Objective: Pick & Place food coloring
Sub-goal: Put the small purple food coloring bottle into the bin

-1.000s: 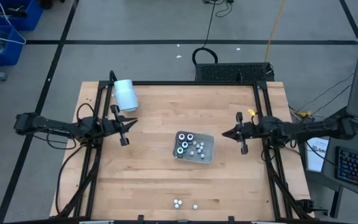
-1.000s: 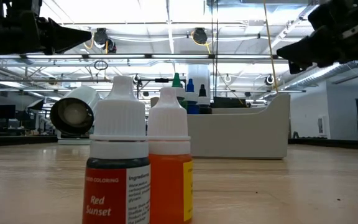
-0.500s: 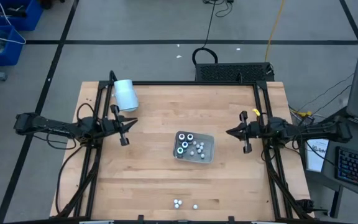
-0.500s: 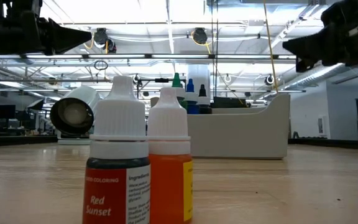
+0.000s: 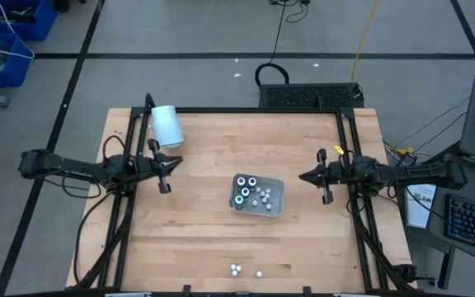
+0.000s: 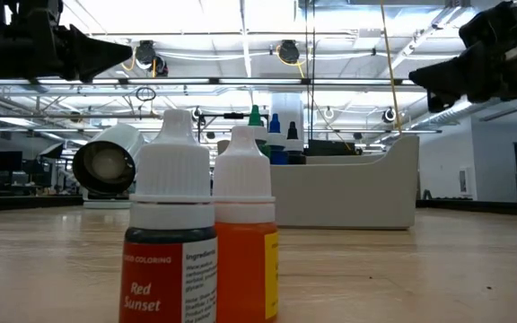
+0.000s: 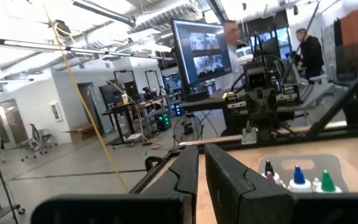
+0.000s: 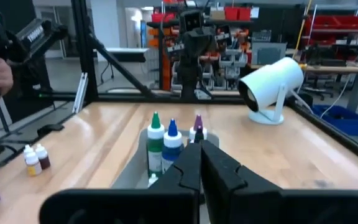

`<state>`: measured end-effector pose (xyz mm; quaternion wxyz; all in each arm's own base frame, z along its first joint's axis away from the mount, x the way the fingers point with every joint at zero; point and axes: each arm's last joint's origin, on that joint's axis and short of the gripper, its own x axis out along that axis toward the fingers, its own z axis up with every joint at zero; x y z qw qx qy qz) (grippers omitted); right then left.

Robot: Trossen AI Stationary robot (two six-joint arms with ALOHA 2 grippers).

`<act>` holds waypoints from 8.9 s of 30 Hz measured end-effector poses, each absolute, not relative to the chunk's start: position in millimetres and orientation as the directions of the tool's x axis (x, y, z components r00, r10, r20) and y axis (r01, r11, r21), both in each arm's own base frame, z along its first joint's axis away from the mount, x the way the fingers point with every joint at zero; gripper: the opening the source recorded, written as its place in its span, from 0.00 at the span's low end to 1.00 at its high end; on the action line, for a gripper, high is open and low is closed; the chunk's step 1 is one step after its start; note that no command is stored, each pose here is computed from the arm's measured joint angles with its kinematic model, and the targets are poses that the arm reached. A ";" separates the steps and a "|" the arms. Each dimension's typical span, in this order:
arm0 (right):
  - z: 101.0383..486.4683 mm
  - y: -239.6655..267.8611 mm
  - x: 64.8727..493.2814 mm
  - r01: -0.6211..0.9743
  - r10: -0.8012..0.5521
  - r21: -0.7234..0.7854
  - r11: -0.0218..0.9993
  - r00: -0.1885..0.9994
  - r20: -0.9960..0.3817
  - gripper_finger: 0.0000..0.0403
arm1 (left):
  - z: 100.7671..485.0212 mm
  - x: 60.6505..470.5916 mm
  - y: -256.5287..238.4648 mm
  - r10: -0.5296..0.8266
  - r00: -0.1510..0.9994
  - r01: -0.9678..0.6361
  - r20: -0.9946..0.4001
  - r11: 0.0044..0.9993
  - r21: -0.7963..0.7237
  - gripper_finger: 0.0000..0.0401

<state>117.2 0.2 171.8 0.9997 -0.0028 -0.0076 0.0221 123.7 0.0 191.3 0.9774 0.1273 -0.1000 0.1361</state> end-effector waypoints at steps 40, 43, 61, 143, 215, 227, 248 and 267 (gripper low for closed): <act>171.1 0.2 117.3 -0.042 0.042 -0.006 0.999 0.999 0.009 0.00 | 269.9 330.3 -182.9 -0.066 0.782 0.225 -0.619 0.957 0.182 0.05; 169.6 0.2 117.3 -0.042 0.042 -0.016 0.999 0.999 -0.006 0.00 | 263.7 355.6 -203.1 -0.094 0.789 0.249 -0.607 0.952 0.177 0.05; 167.1 0.2 117.4 -0.044 0.042 -0.044 0.998 0.999 -0.032 0.00 | 202.2 436.1 -248.9 -0.279 0.692 0.261 -0.665 0.957 -0.130 0.46; 166.2 0.2 117.4 -0.044 0.042 -0.044 0.998 0.998 -0.041 0.00 | 163.3 434.8 -250.5 -0.302 0.623 0.292 -0.722 0.945 -0.144 0.18; 169.9 0.2 117.5 -0.042 0.042 0.000 0.999 0.999 -0.004 0.00 | 235.1 284.5 -68.6 0.229 0.970 -0.228 -0.075 0.973 0.024 0.18; 169.9 0.2 117.5 -0.042 0.042 0.066 0.997 0.999 -0.002 0.00 | 235.6 409.7 -71.7 0.097 0.970 -0.068 -0.224 0.989 0.133 0.18; 166.2 0.2 117.4 -0.037 0.042 0.122 0.992 0.998 -0.042 0.00 | 181.4 447.8 -64.0 0.058 0.916 -0.080 -0.398 0.996 -0.037 0.18; 166.9 0.1 117.4 -0.035 0.039 0.118 0.992 0.999 -0.033 0.00 | 179.0 447.3 -71.0 -0.015 0.886 0.025 -0.464 1.000 0.015 0.18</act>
